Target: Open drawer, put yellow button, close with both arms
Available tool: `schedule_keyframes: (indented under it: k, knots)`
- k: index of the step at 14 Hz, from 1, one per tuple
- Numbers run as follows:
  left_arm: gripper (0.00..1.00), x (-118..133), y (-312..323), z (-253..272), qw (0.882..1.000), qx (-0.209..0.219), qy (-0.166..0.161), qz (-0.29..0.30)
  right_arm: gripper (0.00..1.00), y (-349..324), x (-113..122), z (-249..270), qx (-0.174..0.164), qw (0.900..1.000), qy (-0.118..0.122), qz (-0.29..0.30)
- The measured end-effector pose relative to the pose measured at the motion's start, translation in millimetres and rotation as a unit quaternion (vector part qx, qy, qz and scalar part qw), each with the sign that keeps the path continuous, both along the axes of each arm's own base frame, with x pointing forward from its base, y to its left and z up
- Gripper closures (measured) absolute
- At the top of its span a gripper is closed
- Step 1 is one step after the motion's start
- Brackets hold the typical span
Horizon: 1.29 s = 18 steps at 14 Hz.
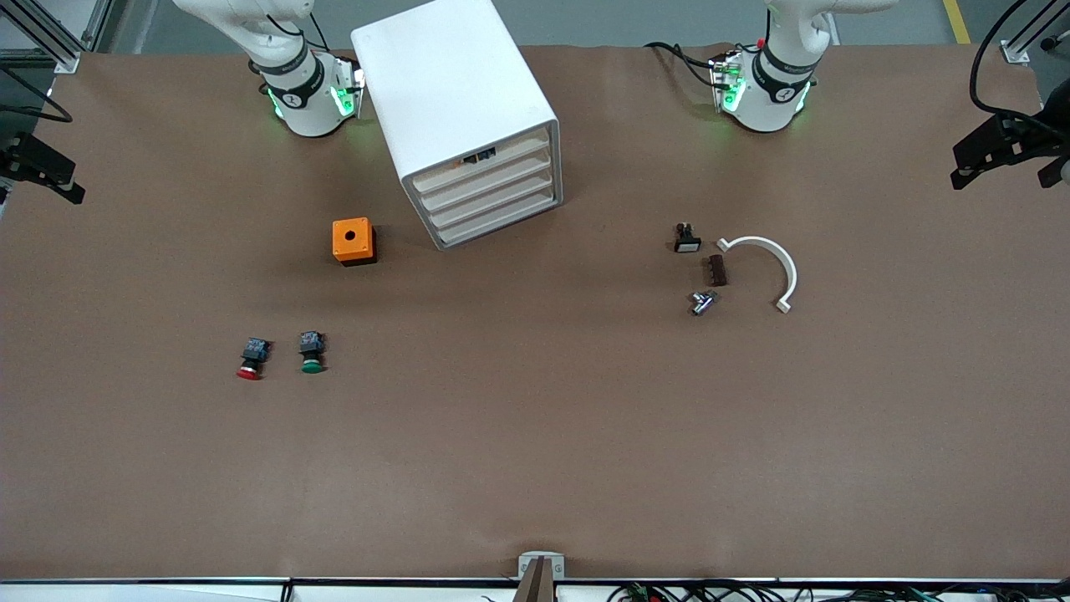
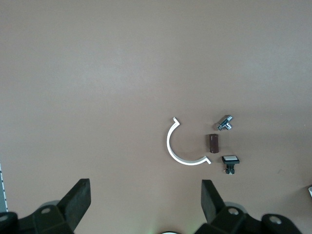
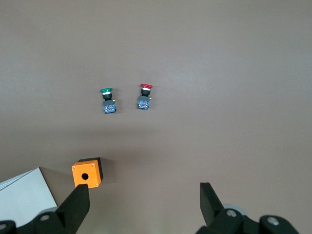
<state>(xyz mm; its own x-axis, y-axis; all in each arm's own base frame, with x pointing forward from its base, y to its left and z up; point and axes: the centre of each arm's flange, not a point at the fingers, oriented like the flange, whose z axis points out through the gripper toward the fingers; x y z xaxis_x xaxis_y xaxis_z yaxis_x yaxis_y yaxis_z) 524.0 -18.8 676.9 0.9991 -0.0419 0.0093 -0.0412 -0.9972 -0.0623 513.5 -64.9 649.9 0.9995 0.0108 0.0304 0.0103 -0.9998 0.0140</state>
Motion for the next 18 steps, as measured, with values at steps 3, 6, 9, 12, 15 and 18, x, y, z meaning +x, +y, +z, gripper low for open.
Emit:
schedule_keyframes:
  k: [3,6,9,12,15,18]
  knots:
    - [0.0,-1.2,0.3,-0.7,1.0,0.0,0.005,0.0,0.0,0.0,-0.1,-0.1,0.0,1.0,0.0,0.0]
    - [0.0,-2.3,1.1,0.6,1.0,0.0,0.004,0.001,0.0,0.0,-0.1,-0.1,0.0,1.0,0.001,0.0]
    - [0.0,-3.4,3.0,2.5,1.0,0.0,0.002,0.003,0.0,-0.1,-0.2,-0.2,0.0,1.0,0.001,0.0]
    - [0.0,-3.2,4.0,2.4,1.0,0.0,0.002,0.004,0.0,0.3,-2.5,-2.2,0.002,1.0,0.012,0.0]
    - [0.0,-3.1,4.0,1.8,1.0,0.0,0.002,0.004,0.0,0.8,-4.0,-3.4,0.003,1.0,0.019,0.0]
    - [0.0,-2.5,-0.3,-2.4,1.0,-0.019,0.005,0.003,0.0,0.9,-4.2,-3.6,0.003,1.0,0.02,0.0]
